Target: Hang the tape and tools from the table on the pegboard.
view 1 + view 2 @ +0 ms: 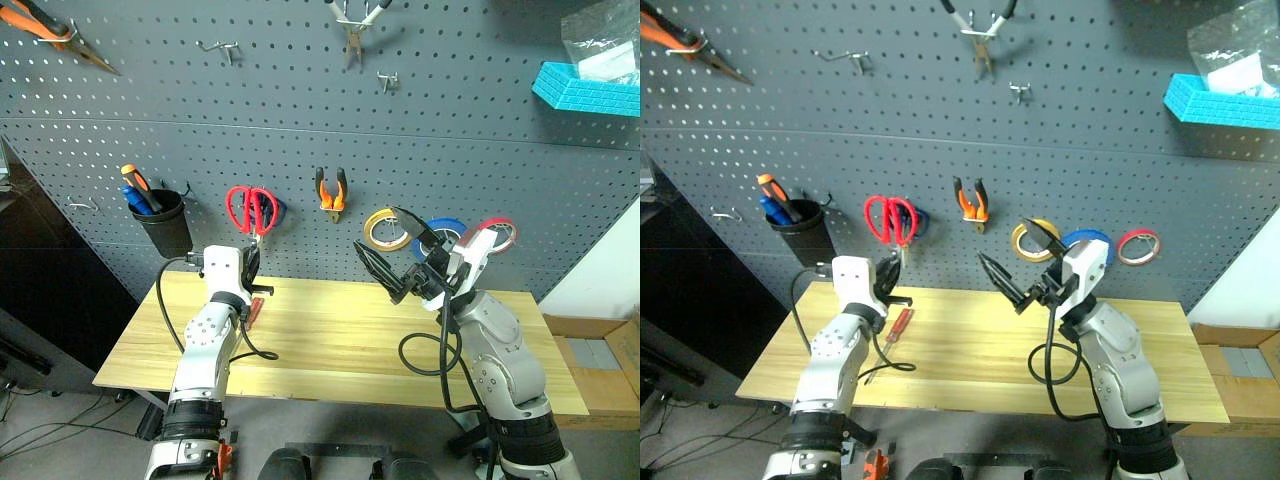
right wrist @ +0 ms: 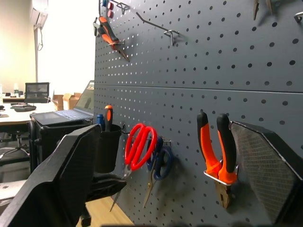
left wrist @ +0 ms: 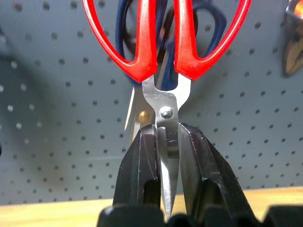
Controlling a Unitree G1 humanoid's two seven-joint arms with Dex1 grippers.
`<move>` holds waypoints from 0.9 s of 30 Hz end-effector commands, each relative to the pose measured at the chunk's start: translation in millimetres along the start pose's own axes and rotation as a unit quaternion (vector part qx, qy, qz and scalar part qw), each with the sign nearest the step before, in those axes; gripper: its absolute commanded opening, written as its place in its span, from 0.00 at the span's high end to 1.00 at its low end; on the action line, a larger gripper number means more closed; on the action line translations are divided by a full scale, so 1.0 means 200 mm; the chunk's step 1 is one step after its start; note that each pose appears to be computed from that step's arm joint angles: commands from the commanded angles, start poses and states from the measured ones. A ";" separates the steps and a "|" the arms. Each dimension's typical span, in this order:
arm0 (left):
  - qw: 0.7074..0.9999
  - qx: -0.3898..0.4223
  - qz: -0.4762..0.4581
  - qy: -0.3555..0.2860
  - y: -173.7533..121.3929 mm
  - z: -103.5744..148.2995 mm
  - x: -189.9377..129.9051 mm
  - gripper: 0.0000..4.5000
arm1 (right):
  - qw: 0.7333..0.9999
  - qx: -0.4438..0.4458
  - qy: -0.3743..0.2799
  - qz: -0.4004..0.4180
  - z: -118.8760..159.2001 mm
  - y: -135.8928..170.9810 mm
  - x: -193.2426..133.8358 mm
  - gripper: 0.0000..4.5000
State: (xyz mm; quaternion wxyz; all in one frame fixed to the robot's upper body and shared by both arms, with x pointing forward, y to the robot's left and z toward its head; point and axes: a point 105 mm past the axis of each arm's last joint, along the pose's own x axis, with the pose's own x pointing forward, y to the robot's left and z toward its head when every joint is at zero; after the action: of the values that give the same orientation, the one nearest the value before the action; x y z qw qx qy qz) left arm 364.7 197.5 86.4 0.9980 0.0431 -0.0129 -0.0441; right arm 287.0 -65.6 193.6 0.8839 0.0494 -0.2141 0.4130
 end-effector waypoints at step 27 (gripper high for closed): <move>0.976 0.045 0.063 0.202 0.29 -0.36 -0.14 0.00 | 0.962 -0.094 0.178 0.184 -0.42 0.24 0.08 0.00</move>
State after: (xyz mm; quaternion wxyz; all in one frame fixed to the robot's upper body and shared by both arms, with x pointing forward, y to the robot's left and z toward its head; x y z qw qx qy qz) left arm 338.6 259.0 10.2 0.9774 0.0874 0.1911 0.0231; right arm 288.3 -7.4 110.3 0.8265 -0.1403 -0.0740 0.5401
